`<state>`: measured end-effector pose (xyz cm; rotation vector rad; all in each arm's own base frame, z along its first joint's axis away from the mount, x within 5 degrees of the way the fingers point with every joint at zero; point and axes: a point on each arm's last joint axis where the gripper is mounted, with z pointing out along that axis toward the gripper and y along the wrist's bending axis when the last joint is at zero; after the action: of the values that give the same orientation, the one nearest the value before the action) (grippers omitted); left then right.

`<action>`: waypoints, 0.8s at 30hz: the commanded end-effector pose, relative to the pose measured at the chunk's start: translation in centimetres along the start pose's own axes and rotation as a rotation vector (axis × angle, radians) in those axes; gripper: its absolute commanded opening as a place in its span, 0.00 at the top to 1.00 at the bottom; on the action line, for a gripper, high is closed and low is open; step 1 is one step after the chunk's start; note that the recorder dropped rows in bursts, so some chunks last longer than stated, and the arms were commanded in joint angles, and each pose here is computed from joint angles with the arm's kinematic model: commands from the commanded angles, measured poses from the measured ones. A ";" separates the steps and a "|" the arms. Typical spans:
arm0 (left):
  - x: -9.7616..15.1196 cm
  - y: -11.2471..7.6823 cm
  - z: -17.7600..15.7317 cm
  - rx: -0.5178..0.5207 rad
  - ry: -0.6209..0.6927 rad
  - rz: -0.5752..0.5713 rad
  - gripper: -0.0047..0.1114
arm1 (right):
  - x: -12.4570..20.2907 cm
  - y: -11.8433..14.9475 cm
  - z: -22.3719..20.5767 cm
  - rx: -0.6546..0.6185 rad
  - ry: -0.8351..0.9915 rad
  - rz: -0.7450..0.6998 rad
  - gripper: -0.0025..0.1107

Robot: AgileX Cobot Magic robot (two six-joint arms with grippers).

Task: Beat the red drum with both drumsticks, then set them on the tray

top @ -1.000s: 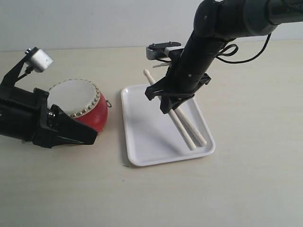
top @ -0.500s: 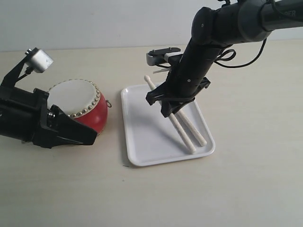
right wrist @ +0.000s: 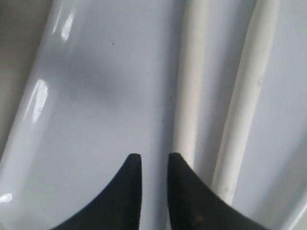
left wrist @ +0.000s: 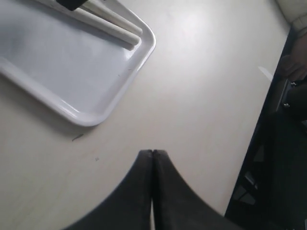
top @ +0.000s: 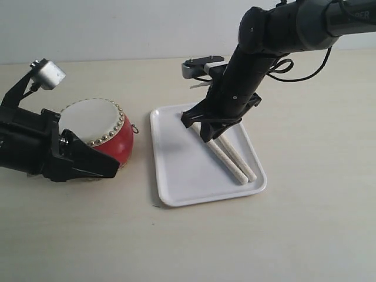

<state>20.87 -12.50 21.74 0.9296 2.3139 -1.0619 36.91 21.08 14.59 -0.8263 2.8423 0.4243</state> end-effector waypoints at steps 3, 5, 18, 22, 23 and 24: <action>-0.1 1.0 -2.6 -0.209 -0.083 -0.082 0.96 | 0.7 1.6 -8.4 0.065 -0.190 -0.050 0.98; 0.1 0.5 -4.1 -0.300 -0.173 -0.090 0.96 | 1.9 2.2 -10.8 0.088 -0.290 -0.056 0.98; 6.3 -8.6 -13.4 -0.608 -0.959 -0.002 0.96 | 20.1 5.6 -21.0 0.149 -0.839 -0.068 0.98; 8.4 -10.6 -14.1 -0.583 -1.075 0.063 0.96 | 24.0 6.0 -21.1 0.116 -0.920 -0.032 0.98; 8.9 -10.8 -14.1 -0.580 -1.094 0.078 0.96 | 24.7 6.0 -21.1 0.112 -0.933 -0.030 0.98; 9.2 -11.0 -14.2 -0.578 -1.109 0.089 0.96 | 25.4 6.1 -21.0 0.112 -0.947 -0.033 0.98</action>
<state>6.35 -3.37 30.55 0.1263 1.5073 -0.5410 12.43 7.52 30.73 -0.4934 1.9884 0.4555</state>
